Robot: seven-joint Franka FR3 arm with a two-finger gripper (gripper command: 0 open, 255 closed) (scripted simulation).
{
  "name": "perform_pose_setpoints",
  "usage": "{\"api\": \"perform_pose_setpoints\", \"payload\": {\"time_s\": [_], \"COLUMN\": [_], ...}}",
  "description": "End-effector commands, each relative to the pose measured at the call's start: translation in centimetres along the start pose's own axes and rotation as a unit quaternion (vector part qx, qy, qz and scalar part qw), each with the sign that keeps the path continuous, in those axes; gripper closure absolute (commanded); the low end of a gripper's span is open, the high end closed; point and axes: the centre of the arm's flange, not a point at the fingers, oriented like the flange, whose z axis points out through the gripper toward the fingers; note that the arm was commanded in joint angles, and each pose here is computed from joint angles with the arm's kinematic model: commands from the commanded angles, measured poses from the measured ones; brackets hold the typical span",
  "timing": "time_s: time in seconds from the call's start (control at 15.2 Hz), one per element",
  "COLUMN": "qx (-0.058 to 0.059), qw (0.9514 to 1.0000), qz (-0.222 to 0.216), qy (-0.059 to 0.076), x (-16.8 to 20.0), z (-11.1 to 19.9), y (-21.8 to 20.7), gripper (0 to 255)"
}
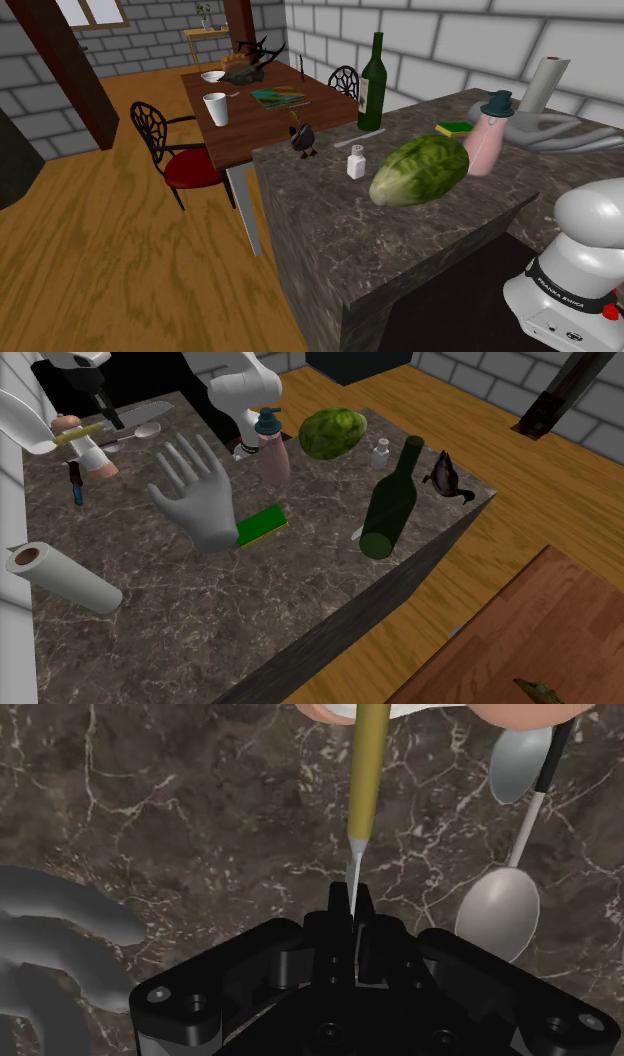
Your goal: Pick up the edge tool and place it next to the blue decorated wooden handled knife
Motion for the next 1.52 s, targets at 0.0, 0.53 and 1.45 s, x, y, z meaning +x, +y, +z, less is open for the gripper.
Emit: {"api": "perform_pose_setpoints", "payload": {"time_s": [0.0, 0.53, 1.45], "qx": [0.0, 0.0, 0.0], "qw": [1.0, 1.0, 1.0], "qz": [-0.001, -0.001, -0.001], "qy": [0.0, 0.0, 0.0], "x": [-0.2, -0.7, -0.8], "z": [0.3, 2.9, 10.3], "y": [-2.7, -6.6, -6.7], "gripper": [255, 255, 255]}}
